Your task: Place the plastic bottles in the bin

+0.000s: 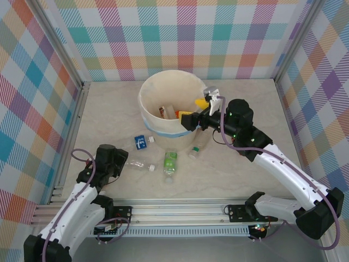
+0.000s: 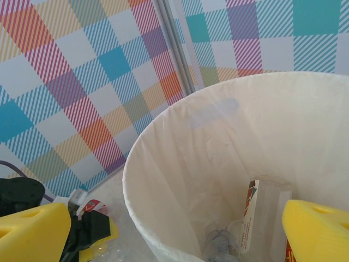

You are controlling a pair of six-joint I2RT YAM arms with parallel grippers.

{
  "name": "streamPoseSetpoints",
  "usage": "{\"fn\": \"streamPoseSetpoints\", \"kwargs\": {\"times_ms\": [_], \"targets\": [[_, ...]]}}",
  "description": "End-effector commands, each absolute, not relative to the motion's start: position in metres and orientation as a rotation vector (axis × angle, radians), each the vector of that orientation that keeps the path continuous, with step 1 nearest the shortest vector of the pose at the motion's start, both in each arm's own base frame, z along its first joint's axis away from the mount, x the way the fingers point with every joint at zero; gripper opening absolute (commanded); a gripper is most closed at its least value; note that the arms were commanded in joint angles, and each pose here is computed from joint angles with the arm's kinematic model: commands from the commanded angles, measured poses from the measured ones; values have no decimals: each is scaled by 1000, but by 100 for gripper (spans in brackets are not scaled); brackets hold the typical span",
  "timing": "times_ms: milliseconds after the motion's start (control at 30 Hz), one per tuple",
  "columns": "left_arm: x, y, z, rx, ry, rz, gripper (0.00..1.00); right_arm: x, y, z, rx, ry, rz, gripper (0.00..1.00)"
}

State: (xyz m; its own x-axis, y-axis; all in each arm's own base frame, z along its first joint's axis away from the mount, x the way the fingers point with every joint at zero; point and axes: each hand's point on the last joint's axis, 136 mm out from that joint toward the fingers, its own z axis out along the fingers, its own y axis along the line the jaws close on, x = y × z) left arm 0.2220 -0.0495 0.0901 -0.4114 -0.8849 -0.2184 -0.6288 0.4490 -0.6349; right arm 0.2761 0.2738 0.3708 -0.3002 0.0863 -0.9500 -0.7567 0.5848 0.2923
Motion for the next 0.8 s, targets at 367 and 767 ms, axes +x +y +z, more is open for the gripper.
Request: {"fn": "streamPoseSetpoints", "kwargs": {"times_ms": [367,767], "targets": [[252,-51,186,-817,2253,-497,49,284,269,377,-508,1653,897,100],[306,-52,298,-556,2063,-443,50,296,253,369,-388,1741,815,100]]}}
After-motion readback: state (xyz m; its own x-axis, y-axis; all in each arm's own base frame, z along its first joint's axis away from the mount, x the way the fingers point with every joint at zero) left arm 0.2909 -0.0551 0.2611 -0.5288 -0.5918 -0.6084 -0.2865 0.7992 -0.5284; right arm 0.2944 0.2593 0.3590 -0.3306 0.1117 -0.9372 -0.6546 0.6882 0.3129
